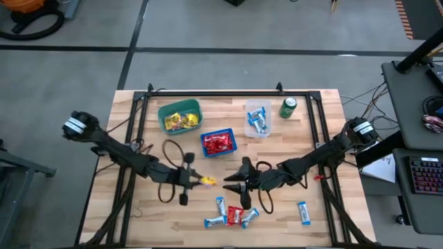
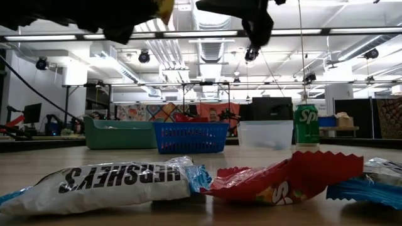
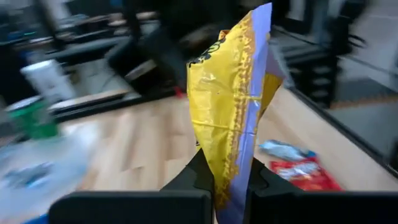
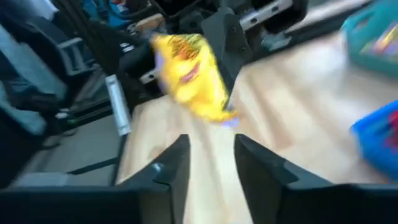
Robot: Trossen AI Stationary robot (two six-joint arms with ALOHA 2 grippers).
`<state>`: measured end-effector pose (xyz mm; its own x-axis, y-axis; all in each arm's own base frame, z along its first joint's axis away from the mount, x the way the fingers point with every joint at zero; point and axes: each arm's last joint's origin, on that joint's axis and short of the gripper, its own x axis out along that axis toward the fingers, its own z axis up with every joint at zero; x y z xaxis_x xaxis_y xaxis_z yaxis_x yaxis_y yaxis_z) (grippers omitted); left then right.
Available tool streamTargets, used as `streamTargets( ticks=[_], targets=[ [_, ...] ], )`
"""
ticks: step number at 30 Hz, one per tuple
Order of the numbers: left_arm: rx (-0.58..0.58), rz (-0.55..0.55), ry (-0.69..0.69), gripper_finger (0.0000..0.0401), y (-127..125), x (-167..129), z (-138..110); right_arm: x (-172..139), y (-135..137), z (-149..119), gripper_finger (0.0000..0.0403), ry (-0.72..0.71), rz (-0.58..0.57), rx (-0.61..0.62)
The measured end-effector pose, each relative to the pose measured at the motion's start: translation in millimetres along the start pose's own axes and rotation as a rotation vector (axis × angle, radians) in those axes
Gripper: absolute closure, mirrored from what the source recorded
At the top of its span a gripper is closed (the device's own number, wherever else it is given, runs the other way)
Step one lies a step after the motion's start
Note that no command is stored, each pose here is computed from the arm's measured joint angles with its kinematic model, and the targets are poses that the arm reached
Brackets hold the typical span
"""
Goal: Sort candy
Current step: Put the sour patch candy into the blue green bin
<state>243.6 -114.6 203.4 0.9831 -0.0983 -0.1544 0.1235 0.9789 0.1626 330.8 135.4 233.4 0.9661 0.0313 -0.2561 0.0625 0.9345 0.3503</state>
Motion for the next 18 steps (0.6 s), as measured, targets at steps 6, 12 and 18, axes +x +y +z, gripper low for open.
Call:
streamTargets(
  ticks=[6, 12, 18],
  targets=[
    [-0.128, 0.142, -0.007, 0.0401, 11, -19, -6, 11, 5, 13, 0.0224, -0.099, -0.167, -0.173],
    [-0.187, 0.14, -0.01, 0.0401, 10, -19, -8, 39, 9, 20, 0.02, -0.111, -0.203, -0.265],
    [-0.195, 0.109, -0.019, 0.0401, 8, -17, -9, 54, 9, 27, 0.0207, -0.084, -0.231, -0.293]
  ],
)
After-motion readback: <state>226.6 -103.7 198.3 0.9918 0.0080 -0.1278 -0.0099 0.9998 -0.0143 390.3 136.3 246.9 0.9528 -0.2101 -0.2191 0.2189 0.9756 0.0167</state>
